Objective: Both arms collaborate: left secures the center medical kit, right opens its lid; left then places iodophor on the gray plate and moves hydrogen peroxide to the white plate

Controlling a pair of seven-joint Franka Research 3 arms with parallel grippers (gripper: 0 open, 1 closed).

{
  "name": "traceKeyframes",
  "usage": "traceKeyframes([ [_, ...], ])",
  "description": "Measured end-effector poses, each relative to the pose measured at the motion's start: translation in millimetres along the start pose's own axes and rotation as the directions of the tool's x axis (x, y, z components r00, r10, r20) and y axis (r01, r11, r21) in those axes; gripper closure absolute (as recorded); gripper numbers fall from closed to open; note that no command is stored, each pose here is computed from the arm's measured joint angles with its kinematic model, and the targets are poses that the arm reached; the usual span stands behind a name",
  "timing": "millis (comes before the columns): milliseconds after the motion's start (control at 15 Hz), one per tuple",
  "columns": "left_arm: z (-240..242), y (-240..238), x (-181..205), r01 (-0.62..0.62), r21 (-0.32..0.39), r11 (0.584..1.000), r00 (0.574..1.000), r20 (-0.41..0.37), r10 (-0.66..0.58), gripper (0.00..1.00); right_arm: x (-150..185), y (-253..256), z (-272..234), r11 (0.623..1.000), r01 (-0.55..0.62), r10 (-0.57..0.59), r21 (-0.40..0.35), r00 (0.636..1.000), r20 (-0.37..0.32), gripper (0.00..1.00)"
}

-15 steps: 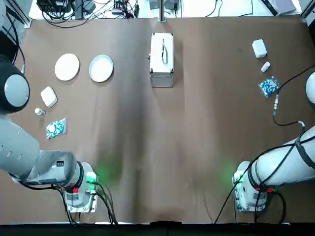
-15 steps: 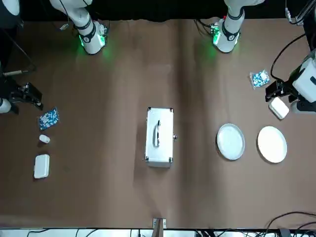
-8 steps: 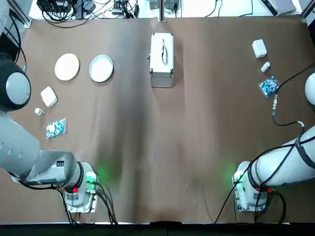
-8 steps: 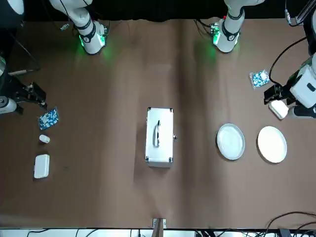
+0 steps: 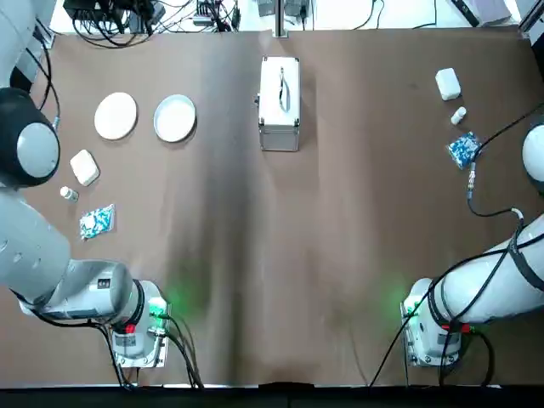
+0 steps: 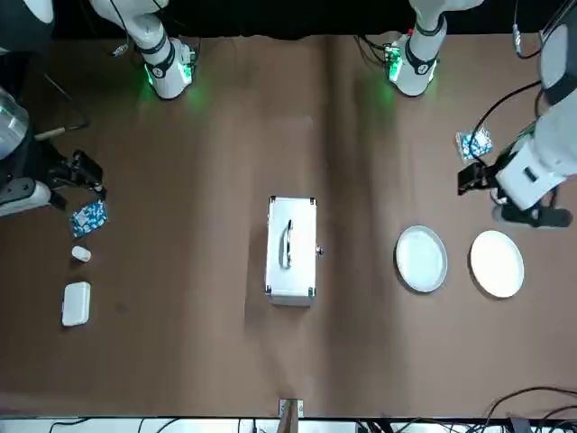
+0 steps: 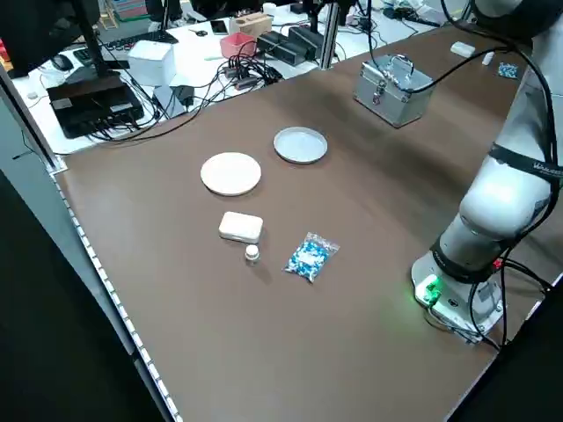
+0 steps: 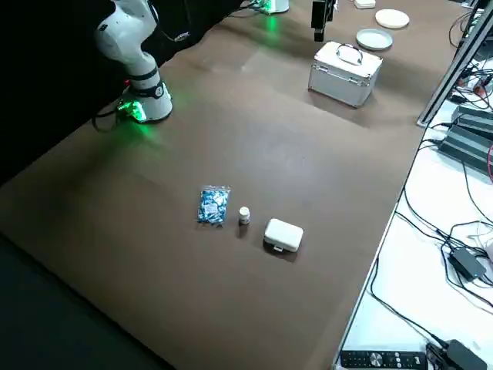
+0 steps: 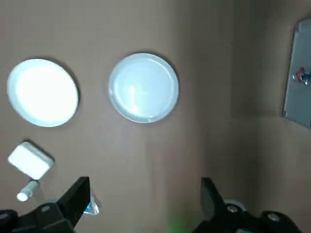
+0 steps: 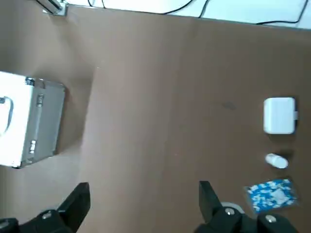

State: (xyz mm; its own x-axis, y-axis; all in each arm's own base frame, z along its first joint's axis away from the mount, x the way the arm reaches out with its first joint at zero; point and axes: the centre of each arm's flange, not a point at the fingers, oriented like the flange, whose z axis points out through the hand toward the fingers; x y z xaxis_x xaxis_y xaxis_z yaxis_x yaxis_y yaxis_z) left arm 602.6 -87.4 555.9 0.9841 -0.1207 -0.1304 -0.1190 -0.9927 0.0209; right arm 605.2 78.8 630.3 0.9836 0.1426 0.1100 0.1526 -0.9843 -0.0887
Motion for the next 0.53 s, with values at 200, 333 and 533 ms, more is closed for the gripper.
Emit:
traceKeyframes([
  [200,46.4,33.9,17.5,-0.053,-0.028,0.998,0.995,0.082,0.055,0.00,5.4,-27.5,18.2,0.998,-0.038,0.037,0.050,0.999,0.030,0.01],
  [333,67.0,47.3,23.0,-0.023,-0.046,0.999,0.992,0.121,0.029,0.00,7.9,-44.4,29.6,0.996,-0.070,0.067,0.054,0.996,0.050,0.01],
  [533,94.3,64.6,26.5,0.072,-0.032,0.997,0.982,0.177,-0.066,0.00,13.8,-73.5,49.7,0.995,-0.084,0.081,0.055,0.995,0.063,0.01],
])
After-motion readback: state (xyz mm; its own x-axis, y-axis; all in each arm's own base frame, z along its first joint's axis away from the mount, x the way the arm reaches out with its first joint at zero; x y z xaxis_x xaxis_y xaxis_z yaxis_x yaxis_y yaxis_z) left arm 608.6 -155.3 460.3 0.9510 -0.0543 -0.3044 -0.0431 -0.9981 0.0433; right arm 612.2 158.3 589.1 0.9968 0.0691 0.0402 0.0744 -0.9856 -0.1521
